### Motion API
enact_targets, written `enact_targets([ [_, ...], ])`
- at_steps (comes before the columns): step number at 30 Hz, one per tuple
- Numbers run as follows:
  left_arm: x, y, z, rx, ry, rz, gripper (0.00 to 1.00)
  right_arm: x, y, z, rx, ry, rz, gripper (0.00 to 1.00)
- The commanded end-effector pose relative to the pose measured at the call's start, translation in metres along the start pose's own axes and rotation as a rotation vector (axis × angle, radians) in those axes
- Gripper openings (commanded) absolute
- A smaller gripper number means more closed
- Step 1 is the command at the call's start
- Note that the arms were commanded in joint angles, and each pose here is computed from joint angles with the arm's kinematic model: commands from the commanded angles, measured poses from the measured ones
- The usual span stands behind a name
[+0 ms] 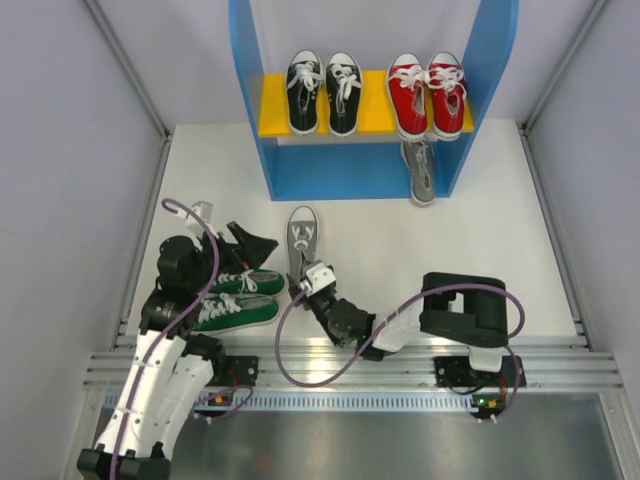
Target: Place and organize the shoes onto the shoe shelf
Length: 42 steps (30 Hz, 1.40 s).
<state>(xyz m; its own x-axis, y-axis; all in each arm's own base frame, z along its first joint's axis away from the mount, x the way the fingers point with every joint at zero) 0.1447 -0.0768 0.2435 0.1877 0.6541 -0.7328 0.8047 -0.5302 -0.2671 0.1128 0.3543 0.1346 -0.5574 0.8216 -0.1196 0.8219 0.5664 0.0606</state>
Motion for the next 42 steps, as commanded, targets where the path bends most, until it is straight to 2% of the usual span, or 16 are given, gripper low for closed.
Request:
enact_targets([
  [1, -0.007, -0.001, -0.007, -0.042, 0.03, 0.038, 0.99, 0.007, 0.01, -0.013, -0.055, 0.096, 0.159, 0.55],
  [5, -0.007, -0.001, -0.007, -0.042, 0.029, 0.039, 0.99, 0.012, 0.018, -0.001, -0.027, 0.067, 0.233, 0.54],
  [19, -0.008, -0.002, -0.007, -0.042, 0.032, 0.043, 0.99, 0.032, 0.047, 0.049, 0.061, 0.119, 0.228, 0.49],
  [20, -0.008, -0.002, -0.007, -0.043, 0.032, 0.041, 0.99, 0.032, 0.049, 0.052, 0.068, 0.125, 0.224, 0.47],
  [25, -0.008, -0.003, -0.007, -0.044, 0.035, 0.042, 0.99, 0.022, 0.07, 0.07, 0.104, 0.106, 0.211, 0.23],
  [30, -0.008, -0.003, -0.007, -0.044, 0.036, 0.042, 0.99, 0.008, 0.078, 0.086, 0.147, 0.116, 0.218, 0.13],
  [33, -0.007, -0.003, -0.007, -0.044, 0.034, 0.038, 0.99, 0.001, 0.073, 0.093, 0.162, 0.101, 0.218, 0.0],
  [39, -0.008, -0.003, -0.007, -0.045, 0.038, 0.041, 0.99, -0.023, 0.044, 0.088, 0.153, 0.06, 0.184, 0.0],
  [41, -0.008, -0.003, -0.007, -0.043, 0.037, 0.041, 0.99, -0.033, 0.036, 0.075, 0.133, 0.071, 0.147, 0.0],
  [42, -0.007, -0.003, -0.007, -0.043, 0.035, 0.037, 0.99, -0.042, 0.024, 0.081, 0.161, 0.044, 0.121, 0.0],
])
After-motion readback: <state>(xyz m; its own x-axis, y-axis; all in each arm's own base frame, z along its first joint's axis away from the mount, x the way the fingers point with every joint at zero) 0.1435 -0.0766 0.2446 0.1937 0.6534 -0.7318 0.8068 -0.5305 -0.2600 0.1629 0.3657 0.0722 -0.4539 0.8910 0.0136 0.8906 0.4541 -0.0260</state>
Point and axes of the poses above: each gripper's point midway between its finger pads, its own y axis out along the fingers, its own x axis along the line the jaws close on, z = x × y, the point moved 10 cm from there along -y, back along the fingers, and after that the axes turned 5 degrees about -y, right-handed, at the moved point
